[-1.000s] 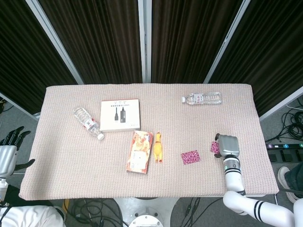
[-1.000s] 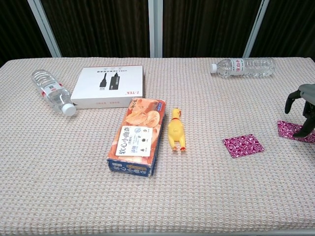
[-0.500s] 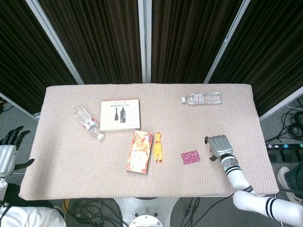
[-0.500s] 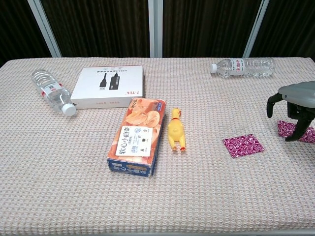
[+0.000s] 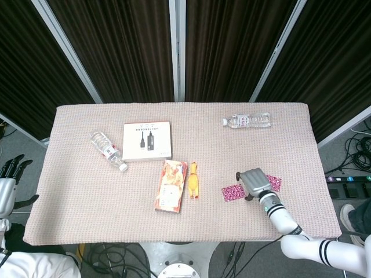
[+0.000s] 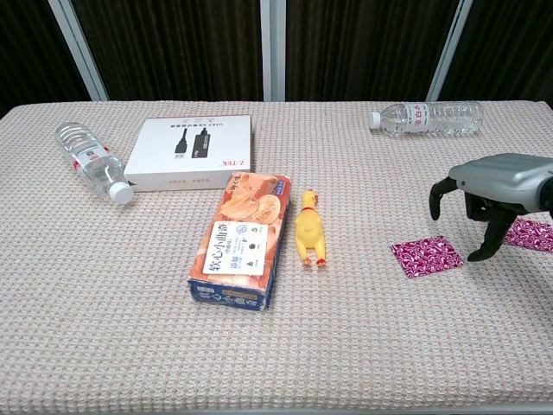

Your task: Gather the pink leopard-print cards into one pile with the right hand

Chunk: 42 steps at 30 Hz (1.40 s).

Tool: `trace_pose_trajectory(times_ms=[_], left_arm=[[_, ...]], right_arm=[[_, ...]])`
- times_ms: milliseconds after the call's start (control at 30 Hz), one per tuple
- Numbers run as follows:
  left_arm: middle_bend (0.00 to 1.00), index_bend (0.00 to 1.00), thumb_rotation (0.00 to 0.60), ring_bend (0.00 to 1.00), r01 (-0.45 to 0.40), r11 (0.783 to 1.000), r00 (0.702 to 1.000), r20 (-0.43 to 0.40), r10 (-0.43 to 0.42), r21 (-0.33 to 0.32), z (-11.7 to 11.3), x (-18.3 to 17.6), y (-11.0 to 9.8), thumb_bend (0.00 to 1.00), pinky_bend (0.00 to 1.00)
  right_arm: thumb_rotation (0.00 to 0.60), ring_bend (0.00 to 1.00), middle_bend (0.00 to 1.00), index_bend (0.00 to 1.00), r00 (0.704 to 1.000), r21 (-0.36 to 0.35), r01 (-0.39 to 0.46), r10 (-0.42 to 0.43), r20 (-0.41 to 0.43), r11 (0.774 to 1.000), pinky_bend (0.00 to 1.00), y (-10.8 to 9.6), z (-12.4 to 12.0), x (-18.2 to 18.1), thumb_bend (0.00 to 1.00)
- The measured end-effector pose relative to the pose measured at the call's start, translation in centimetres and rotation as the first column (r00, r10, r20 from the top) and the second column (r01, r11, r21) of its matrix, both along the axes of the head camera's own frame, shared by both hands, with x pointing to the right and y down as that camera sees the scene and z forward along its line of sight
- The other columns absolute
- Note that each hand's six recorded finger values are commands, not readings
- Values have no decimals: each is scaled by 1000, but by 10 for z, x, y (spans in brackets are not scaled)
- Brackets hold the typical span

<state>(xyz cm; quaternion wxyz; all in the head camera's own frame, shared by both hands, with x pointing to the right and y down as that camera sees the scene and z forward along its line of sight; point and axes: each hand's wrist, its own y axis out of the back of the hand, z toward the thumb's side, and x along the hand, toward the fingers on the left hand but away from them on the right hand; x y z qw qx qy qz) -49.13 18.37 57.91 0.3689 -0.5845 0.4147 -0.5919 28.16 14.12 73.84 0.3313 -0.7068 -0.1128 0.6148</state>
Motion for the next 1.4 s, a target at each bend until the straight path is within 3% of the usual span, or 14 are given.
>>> trace_pose_trajectory(times_ms=[1400], left_arm=[[185,217,600,133,14,1000,1000,2,-14,16,-4,-6,-1,0,302]], right_arm=[[600,1000,1000,347,1000,-49,17,-17,-9,999,1000,6,17,-23,0]])
